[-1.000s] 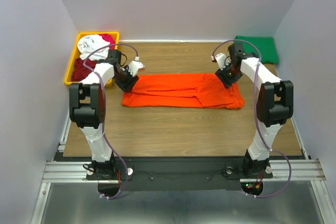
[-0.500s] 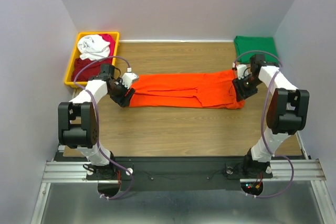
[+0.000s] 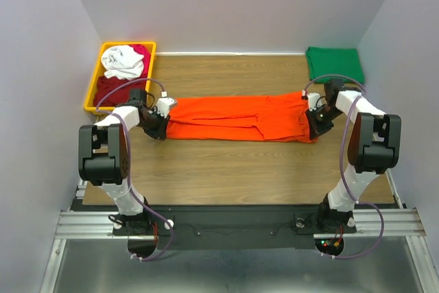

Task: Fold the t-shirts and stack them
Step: Fold the tshirt

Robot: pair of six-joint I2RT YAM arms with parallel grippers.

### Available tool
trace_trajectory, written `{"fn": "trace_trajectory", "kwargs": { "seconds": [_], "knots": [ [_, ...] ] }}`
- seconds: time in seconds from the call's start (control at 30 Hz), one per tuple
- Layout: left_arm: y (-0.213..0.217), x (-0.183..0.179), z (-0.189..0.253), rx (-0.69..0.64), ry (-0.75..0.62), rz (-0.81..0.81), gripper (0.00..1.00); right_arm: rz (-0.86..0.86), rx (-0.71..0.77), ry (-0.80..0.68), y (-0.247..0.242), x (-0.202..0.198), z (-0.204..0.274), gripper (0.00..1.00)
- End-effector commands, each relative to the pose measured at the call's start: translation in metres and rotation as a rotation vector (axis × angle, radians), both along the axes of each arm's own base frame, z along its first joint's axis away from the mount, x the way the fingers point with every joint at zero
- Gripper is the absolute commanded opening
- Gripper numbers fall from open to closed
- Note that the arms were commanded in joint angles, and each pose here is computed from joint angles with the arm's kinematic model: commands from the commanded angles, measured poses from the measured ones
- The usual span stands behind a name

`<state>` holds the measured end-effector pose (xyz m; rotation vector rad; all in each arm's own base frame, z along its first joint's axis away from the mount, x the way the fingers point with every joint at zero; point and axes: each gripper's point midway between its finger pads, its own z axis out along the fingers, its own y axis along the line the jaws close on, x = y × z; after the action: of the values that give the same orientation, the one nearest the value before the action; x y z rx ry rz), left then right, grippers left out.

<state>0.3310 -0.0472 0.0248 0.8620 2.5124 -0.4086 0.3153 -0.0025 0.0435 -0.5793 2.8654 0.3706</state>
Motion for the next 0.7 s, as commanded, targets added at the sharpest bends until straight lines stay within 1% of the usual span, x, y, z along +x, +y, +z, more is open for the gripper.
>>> {"fn": "trace_trajectory", "kwargs": {
  "seconds": [0.0, 0.1, 0.13, 0.27, 0.37, 0.4, 0.43, 0.47, 0.5, 0.53, 0.57, 0.63, 0.67],
  "knots": [
    [0.005, -0.004, -0.003, -0.028, 0.027, 0.024, 0.18, -0.017, -0.021, -0.014, -0.01, 0.002, -0.005, 0.01],
    [0.017, -0.015, 0.0, -0.015, 0.046, 0.031, 0.0, -0.018, -0.06, -0.023, -0.021, -0.004, -0.001, 0.01],
    [0.019, -0.024, 0.0, -0.005, 0.063, 0.016, 0.0, -0.01, -0.077, -0.043, -0.025, -0.005, 0.005, 0.01],
    [0.029, -0.052, 0.002, 0.035, 0.085, -0.003, 0.0, 0.041, -0.115, -0.016, -0.029, -0.031, 0.007, 0.01],
    [0.026, -0.065, 0.001, 0.027, 0.113, -0.024, 0.0, 0.081, -0.073, 0.049, -0.021, -0.056, 0.005, 0.01],
    [0.024, -0.068, 0.003, 0.021, 0.116, -0.031, 0.19, 0.083, -0.051, 0.051, -0.017, -0.057, 0.01, 0.12],
    [0.022, -0.07, 0.005, 0.01, 0.116, -0.035, 0.35, 0.081, -0.038, 0.07, -0.015, -0.062, 0.014, 0.27],
    [0.02, -0.068, 0.011, 0.001, 0.096, -0.04, 0.42, 0.078, -0.032, 0.059, -0.013, -0.06, 0.019, 0.32],
    [0.018, -0.069, 0.017, -0.012, 0.091, -0.052, 0.46, 0.074, -0.024, 0.026, -0.011, -0.056, 0.029, 0.37],
    [0.016, -0.068, 0.024, -0.025, 0.075, -0.061, 0.48, 0.07, -0.023, 0.004, -0.011, -0.053, 0.037, 0.41],
    [0.011, -0.066, 0.033, -0.05, 0.054, -0.077, 0.52, 0.055, -0.023, -0.026, -0.011, -0.046, 0.05, 0.42],
    [0.007, -0.057, 0.061, -0.065, -0.027, -0.101, 0.54, 0.044, 0.007, -0.069, -0.005, -0.039, 0.068, 0.43],
    [0.002, -0.048, 0.083, -0.083, -0.101, -0.116, 0.56, 0.032, 0.03, -0.089, -0.001, -0.034, 0.081, 0.42]
  ]
}}
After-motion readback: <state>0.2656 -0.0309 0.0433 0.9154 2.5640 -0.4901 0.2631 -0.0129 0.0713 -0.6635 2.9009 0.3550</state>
